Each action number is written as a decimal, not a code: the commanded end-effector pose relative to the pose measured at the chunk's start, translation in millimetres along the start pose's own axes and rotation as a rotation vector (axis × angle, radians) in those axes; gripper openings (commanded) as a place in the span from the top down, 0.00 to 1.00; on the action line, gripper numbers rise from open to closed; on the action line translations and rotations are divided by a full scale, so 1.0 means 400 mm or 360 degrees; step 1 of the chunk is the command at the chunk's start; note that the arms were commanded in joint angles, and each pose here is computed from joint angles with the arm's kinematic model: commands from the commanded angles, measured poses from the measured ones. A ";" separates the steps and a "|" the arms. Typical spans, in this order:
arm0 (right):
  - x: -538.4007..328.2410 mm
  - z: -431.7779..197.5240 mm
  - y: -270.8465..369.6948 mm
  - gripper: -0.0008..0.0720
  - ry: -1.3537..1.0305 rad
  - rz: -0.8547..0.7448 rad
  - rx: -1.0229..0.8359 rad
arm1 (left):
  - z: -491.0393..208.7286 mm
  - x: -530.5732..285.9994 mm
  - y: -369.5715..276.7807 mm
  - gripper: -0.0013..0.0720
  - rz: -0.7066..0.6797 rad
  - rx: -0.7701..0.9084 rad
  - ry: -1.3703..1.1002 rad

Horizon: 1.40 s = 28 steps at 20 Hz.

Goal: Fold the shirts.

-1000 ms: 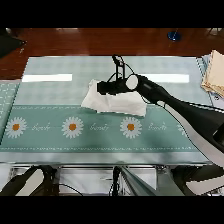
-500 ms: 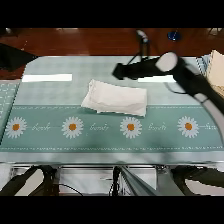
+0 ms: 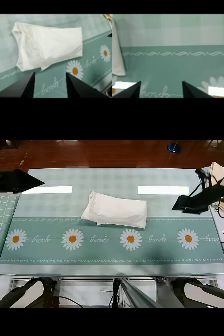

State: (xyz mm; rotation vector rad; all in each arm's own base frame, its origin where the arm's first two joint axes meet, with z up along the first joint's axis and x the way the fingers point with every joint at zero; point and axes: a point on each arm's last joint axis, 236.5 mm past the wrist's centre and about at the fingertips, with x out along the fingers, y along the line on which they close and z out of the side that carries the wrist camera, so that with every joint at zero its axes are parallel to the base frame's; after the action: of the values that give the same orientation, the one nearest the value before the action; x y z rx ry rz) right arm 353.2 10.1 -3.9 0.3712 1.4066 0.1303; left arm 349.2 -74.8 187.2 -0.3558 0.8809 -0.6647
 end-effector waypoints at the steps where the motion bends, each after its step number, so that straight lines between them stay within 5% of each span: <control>1: 0.083 0.004 0.076 0.18 -0.0105 0.0448 0.0252 | -0.012 0.011 0.029 0.32 0.0033 -0.0039 0.0043; 11: 0.351 0.019 0.318 0.24 -0.0088 0.0704 0.0398 | -0.012 0.012 0.029 0.32 0.0031 -0.0077 0.0046; 13: 0.349 0.040 0.342 0.42 -0.0137 0.0745 0.0454 | -0.012 0.012 0.029 0.32 0.0031 -0.0076 0.0046; 16: 0.310 0.046 0.383 0.95 -0.0122 0.0910 0.0413 | -0.012 0.012 0.029 0.32 0.0031 -0.0076 0.0045; 21: 0.011 0.078 0.488 0.96 -0.0211 0.1280 -0.0027 | -0.012 0.012 0.029 0.32 0.0032 -0.0076 0.0045; 25: -0.319 0.107 0.448 0.96 -0.0472 0.1072 -0.0018 | -0.012 0.012 0.029 0.32 0.0032 -0.0076 0.0044; 28: -0.470 0.056 0.320 0.96 -0.0563 0.0688 0.0075 | -0.012 0.013 0.030 0.32 0.0032 -0.0077 0.0044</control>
State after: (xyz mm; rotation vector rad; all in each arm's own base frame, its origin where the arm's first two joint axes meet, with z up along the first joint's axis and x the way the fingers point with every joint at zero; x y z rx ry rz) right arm 398.3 121.6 182.9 0.7790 0.9301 0.5963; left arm 352.2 -69.1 175.3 -0.3814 0.9264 -0.6309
